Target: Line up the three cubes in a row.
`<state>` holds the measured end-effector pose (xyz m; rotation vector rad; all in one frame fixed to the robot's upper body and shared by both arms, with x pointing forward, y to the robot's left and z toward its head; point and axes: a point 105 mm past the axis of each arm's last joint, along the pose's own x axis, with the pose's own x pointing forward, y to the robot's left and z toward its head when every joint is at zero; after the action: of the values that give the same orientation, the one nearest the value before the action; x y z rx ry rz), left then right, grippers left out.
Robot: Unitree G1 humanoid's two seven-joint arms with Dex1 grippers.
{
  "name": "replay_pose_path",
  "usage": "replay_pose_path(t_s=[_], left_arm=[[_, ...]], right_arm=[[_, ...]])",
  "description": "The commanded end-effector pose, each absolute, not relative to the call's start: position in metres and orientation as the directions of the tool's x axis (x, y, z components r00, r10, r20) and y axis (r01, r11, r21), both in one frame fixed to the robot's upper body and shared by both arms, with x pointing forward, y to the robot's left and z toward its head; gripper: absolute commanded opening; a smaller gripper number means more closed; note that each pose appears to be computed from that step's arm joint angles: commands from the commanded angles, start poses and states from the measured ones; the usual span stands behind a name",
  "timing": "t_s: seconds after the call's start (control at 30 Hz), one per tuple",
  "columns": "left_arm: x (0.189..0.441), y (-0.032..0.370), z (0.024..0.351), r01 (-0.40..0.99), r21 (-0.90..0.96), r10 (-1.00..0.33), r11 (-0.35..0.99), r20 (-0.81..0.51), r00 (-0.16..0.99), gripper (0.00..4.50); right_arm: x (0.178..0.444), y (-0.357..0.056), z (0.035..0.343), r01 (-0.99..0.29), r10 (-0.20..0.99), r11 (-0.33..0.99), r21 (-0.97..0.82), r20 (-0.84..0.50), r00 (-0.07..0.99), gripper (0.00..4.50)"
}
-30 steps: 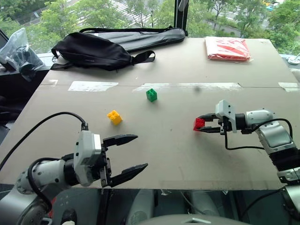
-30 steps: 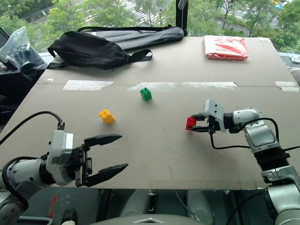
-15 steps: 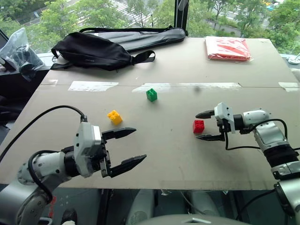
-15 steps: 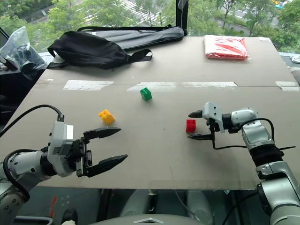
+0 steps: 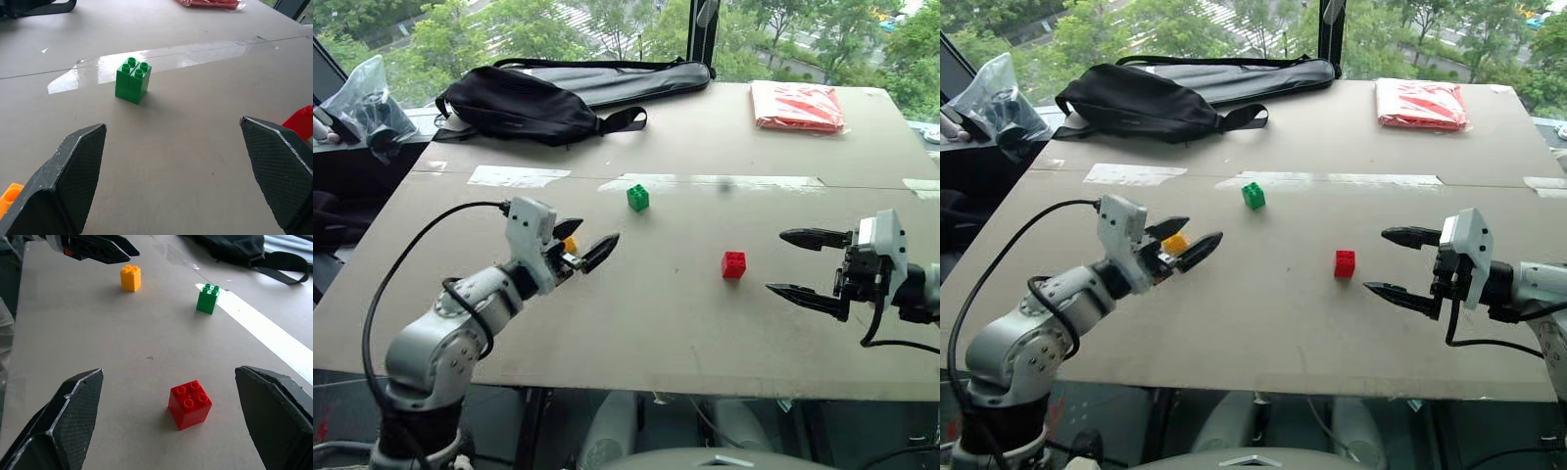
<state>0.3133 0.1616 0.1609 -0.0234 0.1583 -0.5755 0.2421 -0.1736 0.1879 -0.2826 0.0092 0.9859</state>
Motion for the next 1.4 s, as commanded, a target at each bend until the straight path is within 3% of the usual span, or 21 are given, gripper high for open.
replay_pose_path(t_s=[0.03, 0.33, 0.57, 0.9, 0.93, 0.97, 1.13, 1.27, 1.4], left_arm=[[0.347, 0.161, 0.165, 0.532, -0.041, -0.529, 0.846, -0.200, 0.825, 4.50], [0.409, 0.151, 0.166, 0.662, 0.085, -0.606, 0.745, -0.330, 0.724, 4.50], [0.427, 0.141, 0.154, 0.745, 0.125, -0.658, 0.655, -0.390, 0.644, 4.50], [0.442, 0.137, 0.148, 0.727, 0.172, -0.630, 0.665, -0.394, 0.669, 4.50], [0.442, 0.137, 0.147, 0.731, 0.175, -0.635, 0.659, -0.392, 0.666, 3.96], [0.442, 0.136, 0.146, 0.737, 0.180, -0.639, 0.651, -0.395, 0.660, 3.77], [0.437, 0.136, 0.144, 0.773, 0.173, -0.675, 0.611, -0.395, 0.622, 1.34], [0.429, 0.136, 0.158, 0.819, 0.196, -0.740, 0.539, -0.354, 0.572, 1.24], [0.396, 0.115, 0.174, 0.920, 0.244, -0.859, 0.308, -0.345, 0.379, 1.24]], right_arm=[[0.234, -0.172, 0.201, -0.722, 0.738, 0.634, -0.278, -0.062, 0.672, 4.44], [0.217, -0.172, 0.211, -0.696, 0.719, 0.650, -0.306, -0.051, 0.693, 4.44], [0.214, -0.173, 0.214, -0.698, 0.720, 0.635, -0.331, -0.074, 0.690, 4.44], [0.212, -0.175, 0.218, -0.663, 0.690, 0.661, -0.352, -0.062, 0.721, 4.44], [0.212, -0.175, 0.217, -0.660, 0.687, 0.664, -0.351, -0.062, 0.724, 4.50], [0.212, -0.176, 0.217, -0.659, 0.685, 0.665, -0.352, -0.065, 0.726, 4.50], [0.212, -0.175, 0.216, -0.655, 0.681, 0.668, -0.352, -0.065, 0.729, 4.50], [0.211, -0.173, 0.215, -0.662, 0.687, 0.667, -0.343, -0.063, 0.724, 4.50], [0.204, -0.172, 0.209, -0.701, 0.720, 0.629, -0.335, -0.089, 0.688, 4.50]])
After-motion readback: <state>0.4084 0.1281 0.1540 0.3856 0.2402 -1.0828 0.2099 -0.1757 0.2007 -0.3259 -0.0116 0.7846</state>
